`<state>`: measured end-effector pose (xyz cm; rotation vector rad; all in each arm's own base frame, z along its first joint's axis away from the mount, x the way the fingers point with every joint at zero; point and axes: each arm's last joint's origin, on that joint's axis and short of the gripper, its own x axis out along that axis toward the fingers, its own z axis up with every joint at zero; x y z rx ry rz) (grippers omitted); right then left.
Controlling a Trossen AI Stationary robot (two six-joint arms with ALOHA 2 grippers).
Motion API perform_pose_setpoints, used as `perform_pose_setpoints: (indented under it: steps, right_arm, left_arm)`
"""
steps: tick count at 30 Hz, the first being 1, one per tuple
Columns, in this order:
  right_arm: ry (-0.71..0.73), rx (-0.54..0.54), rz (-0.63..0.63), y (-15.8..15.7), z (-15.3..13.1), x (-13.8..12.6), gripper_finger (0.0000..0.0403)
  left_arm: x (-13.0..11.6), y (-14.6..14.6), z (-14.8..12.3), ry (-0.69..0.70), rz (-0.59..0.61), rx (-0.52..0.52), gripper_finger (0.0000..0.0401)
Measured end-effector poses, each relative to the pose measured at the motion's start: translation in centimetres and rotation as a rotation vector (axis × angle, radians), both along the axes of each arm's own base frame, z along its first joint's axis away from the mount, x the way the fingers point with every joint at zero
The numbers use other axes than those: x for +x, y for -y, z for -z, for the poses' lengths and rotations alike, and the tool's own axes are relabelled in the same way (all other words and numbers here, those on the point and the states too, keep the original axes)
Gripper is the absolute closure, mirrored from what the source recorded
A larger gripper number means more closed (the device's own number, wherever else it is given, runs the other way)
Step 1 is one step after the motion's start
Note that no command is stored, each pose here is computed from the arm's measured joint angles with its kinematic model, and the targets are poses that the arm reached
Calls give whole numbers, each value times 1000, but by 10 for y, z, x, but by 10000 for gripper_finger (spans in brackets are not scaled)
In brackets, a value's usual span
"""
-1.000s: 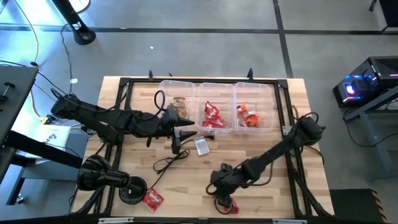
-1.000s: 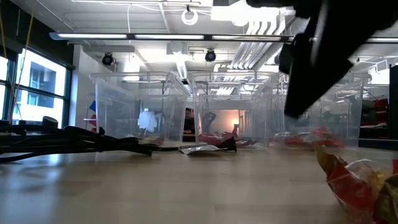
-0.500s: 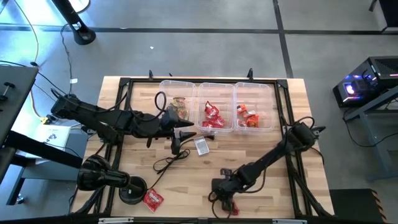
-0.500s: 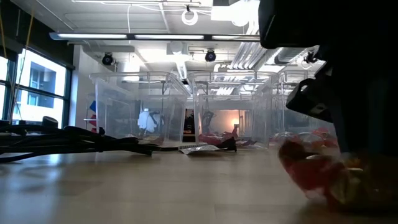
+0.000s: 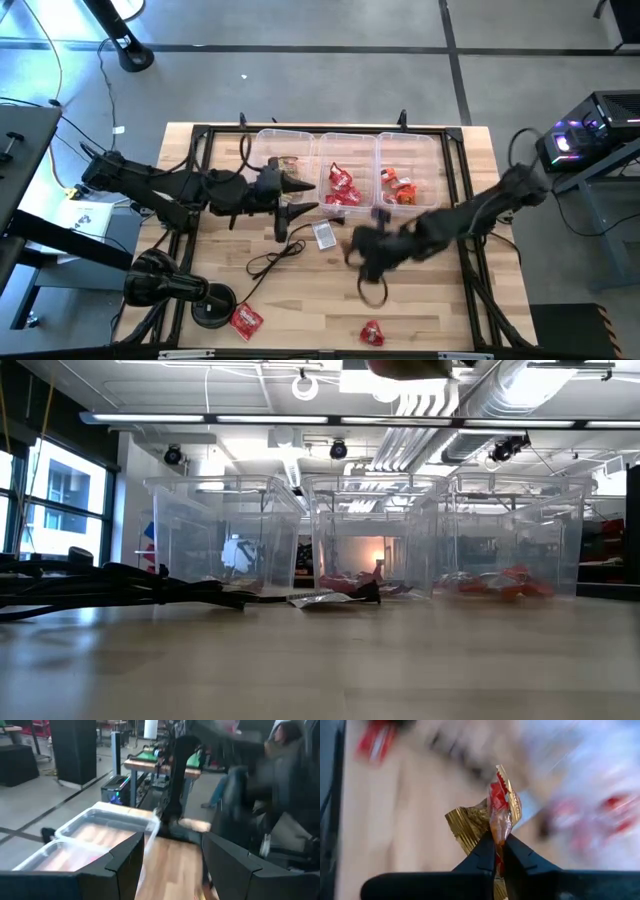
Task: Sort candy
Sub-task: Put the gold candy pack into the left transparent bin
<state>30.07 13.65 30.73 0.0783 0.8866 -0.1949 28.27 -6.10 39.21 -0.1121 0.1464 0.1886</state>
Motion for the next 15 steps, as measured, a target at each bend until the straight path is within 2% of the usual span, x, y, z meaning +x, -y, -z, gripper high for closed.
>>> perform_pose_setpoints:
  steps: [4, 8, 15]
  right_arm:
    - [156, -82, 68, 29, -36, 7, 398]
    - [268, -128, 53, 48, -58, 20, 400]
    - [355, -234, 65, 68, -71, 32, 401]
  left_arm:
    - [4, -6, 1, -32, -18, 21, 206]
    - [5, -10, 1, -32, 22, -5, 206]
    - [6, -16, 5, -64, 24, -67, 205]
